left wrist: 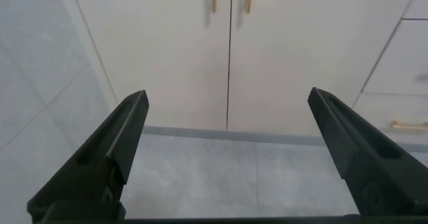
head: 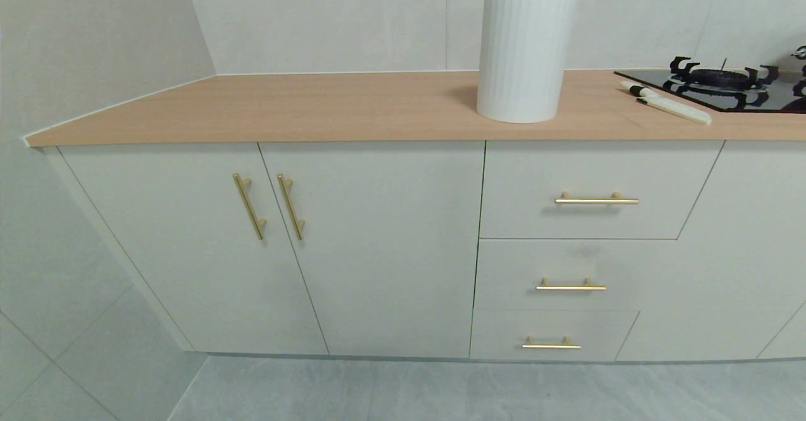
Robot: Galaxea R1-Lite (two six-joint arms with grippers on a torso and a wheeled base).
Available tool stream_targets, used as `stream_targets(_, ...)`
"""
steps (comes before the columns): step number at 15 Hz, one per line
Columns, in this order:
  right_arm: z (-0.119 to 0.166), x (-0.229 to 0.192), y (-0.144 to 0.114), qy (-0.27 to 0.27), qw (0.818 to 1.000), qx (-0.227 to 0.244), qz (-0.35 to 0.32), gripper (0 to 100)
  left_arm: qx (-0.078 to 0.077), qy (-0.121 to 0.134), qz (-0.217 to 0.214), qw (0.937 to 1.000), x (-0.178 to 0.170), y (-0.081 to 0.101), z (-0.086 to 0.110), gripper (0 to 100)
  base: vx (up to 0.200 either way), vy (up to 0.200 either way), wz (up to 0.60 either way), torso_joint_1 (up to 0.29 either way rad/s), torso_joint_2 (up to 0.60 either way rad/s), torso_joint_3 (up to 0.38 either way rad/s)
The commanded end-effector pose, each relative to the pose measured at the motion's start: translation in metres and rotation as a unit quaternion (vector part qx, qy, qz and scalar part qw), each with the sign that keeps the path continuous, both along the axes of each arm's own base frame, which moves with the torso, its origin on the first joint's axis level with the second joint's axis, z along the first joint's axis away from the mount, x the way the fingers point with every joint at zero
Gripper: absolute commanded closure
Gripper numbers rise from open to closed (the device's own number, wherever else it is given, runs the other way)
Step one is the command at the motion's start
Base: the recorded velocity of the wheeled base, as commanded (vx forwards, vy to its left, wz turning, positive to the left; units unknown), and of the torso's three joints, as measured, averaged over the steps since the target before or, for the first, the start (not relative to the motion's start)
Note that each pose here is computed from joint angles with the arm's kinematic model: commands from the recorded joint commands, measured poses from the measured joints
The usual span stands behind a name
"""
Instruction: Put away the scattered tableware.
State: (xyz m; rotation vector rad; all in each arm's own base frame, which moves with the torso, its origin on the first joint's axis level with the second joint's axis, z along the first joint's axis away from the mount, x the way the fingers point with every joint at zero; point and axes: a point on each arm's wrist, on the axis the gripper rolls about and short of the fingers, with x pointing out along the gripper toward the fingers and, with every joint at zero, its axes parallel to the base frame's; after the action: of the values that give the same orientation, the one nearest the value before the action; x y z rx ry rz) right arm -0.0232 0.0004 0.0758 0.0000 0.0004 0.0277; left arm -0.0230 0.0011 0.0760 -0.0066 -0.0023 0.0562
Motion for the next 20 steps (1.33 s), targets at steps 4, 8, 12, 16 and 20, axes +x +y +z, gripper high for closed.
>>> stream_targets(4, -0.0001, 0.0002, 0.0000, 0.001, 1.000, 0.000, 0.001, 0, -0.001, -0.001, 0.000, 1.0000, 0.0000, 0.0000, 0.0001, 0, 0.200, 0.000, 0.00, 0.005, 0.00, -0.001)
stream_targets(8, -0.0001, 0.0002, 0.0000, 0.001, 1.000, 0.000, 0.001, 0, -0.001, -0.001, 0.000, 1.0000, 0.0000, 0.0000, 0.0001, 0, 0.200, 0.000, 0.00, 0.002, 0.00, 0.004)
stream_targets(12, -0.0001, 0.0002, 0.0000, 0.001, 1.000, 0.000, 0.001, 0, -0.001, -0.001, 0.000, 1.0000, 0.0000, 0.0000, 0.0001, 0, 0.200, 0.000, 0.00, 0.000, 0.00, 0.002)
stream_targets(16, -0.0001, 0.0002, 0.0000, 0.001, 1.000, 0.000, 0.001, 0, -0.004, -0.001, 0.000, 1.0000, 0.0000, 0.0000, 0.0001, 0, 0.000, 0.000, 0.00, 0.000, 0.00, 0.000)
stream_targets(20, -0.0001, 0.0002, 0.0000, 0.001, 1.000, 0.000, 0.000, 0, -0.004, -0.001, 0.000, 1.0000, 0.0000, 0.0000, 0.0001, 0, 0.000, 0.000, -0.45, -0.002, 0.00, 0.004)
